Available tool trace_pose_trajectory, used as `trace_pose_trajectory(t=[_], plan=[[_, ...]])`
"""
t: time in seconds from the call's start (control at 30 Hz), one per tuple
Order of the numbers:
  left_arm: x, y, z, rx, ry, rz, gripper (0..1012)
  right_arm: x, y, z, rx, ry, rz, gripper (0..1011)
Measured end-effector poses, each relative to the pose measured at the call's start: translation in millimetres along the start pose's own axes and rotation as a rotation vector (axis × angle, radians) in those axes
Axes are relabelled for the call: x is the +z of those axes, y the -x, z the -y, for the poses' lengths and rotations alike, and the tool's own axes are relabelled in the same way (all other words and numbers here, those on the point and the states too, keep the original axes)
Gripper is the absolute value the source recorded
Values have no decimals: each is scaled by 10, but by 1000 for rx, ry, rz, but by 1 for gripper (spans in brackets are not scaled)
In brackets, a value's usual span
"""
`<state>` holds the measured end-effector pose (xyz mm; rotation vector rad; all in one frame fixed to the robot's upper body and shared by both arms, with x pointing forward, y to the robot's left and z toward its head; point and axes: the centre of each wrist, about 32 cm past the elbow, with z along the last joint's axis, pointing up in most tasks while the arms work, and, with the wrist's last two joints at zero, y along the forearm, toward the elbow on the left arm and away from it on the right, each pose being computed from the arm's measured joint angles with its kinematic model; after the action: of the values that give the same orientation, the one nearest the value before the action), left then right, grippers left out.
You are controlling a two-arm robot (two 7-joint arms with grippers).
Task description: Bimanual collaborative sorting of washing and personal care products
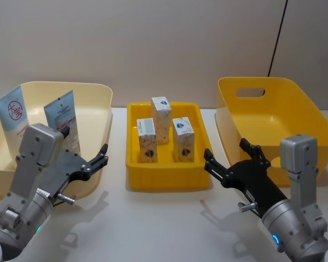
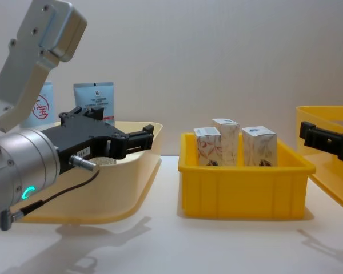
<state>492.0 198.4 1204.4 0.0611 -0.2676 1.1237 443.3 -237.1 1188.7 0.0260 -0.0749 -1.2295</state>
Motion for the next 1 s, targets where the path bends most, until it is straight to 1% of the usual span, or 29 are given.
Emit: trace_pose_trajectory(t=[1.0], plan=[[0,0,0,0,0,0,1003,0,0,0,0,0,0,1001]])
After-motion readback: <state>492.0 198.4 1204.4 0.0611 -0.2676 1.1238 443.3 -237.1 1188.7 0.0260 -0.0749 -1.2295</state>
